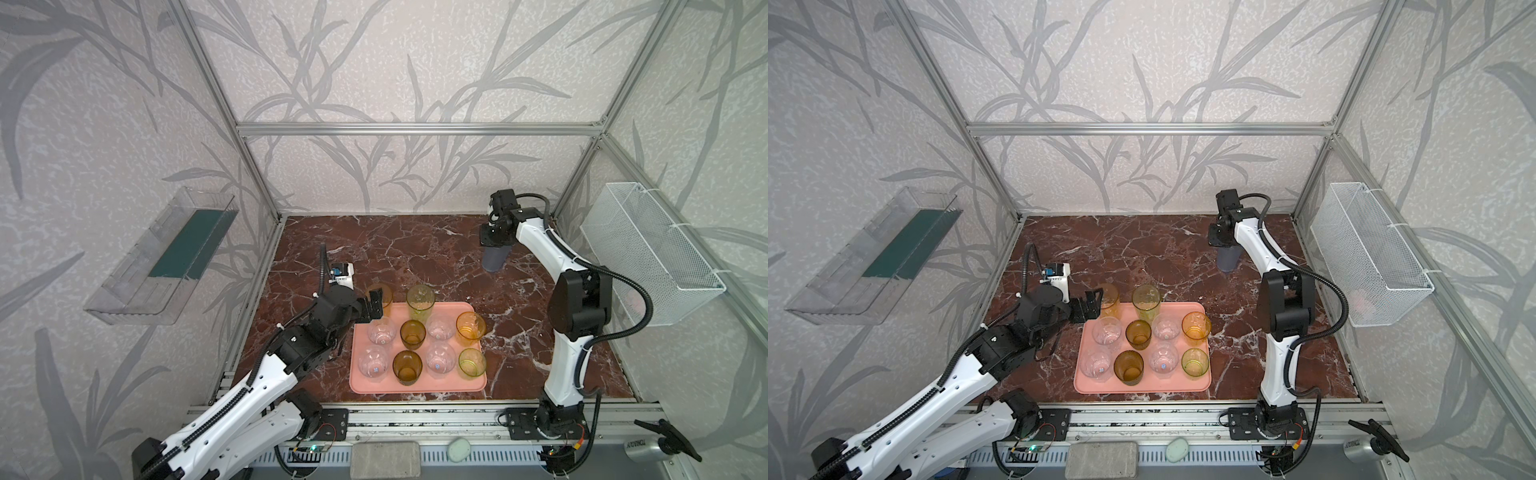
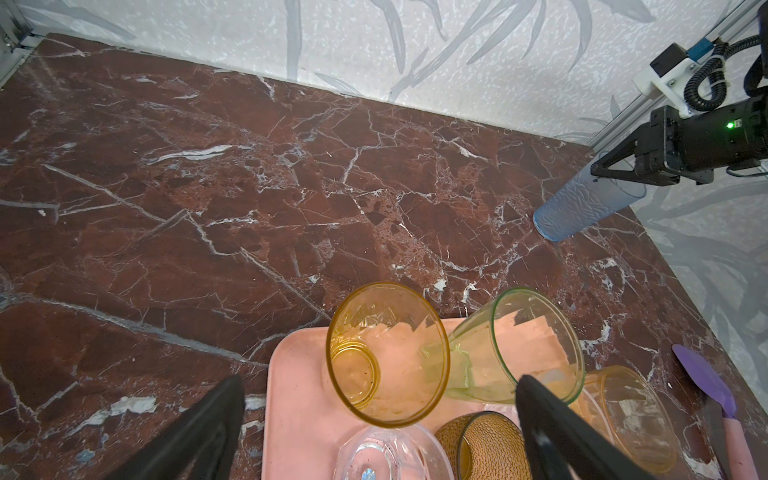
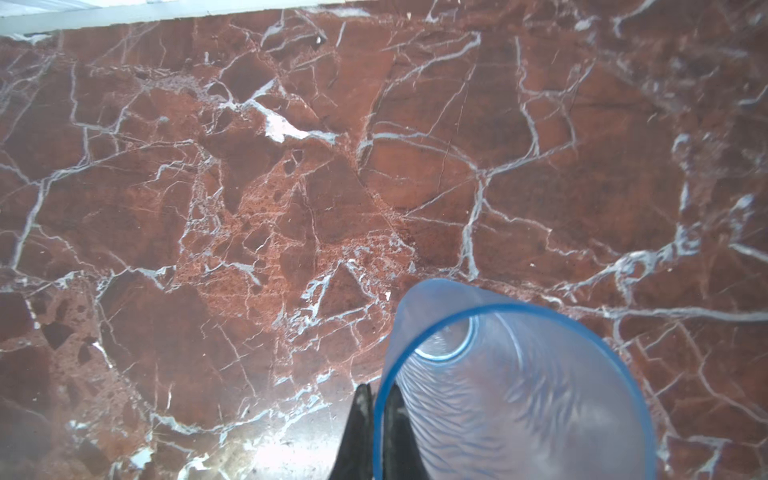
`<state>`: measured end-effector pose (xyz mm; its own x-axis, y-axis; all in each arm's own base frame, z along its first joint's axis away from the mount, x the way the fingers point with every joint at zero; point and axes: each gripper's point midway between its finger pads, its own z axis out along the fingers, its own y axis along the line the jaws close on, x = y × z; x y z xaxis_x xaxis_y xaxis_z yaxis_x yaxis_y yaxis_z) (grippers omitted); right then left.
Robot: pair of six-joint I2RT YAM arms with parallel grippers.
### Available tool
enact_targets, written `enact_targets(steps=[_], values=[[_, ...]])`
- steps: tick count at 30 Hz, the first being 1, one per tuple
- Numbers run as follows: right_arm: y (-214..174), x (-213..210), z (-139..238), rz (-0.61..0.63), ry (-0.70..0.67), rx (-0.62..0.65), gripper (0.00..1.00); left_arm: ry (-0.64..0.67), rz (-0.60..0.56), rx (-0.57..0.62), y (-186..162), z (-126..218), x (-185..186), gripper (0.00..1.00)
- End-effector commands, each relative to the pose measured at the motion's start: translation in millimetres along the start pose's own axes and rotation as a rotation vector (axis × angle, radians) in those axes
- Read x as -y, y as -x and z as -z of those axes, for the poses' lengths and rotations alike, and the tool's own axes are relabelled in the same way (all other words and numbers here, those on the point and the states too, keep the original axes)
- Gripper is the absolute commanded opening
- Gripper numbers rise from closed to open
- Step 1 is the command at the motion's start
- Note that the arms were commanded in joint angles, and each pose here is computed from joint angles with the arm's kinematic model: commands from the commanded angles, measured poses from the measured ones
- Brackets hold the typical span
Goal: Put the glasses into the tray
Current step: 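Lower the right gripper into the blue tumbler and grip its rim, then lift the blue tumbler with the right gripper and carry it over the tray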
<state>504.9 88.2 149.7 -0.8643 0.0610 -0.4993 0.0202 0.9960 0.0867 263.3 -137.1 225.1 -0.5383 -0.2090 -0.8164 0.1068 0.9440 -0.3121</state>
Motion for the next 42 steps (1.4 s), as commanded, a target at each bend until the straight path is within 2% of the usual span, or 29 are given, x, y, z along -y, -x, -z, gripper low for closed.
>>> enact_targets(steps=[1,11,21,28,42], values=[[0,0,3,-0.007,0.002,-0.014,0.0,0.008,-0.001,0.045,14,4,1,0.99],[0,-15,27,0.012,0.041,0.03,0.0,0.009,0.003,0.054,14,7,-2,0.99],[-15,-29,77,0.041,0.053,0.103,0.0,-0.006,0.019,0.073,15,13,-3,0.99],[-47,-46,110,0.078,0.08,0.116,0.0,-0.02,0.044,0.08,13,17,-4,0.99],[-125,-121,149,0.295,0.144,0.045,0.0,-0.017,0.048,0.099,11,22,-9,0.99]])
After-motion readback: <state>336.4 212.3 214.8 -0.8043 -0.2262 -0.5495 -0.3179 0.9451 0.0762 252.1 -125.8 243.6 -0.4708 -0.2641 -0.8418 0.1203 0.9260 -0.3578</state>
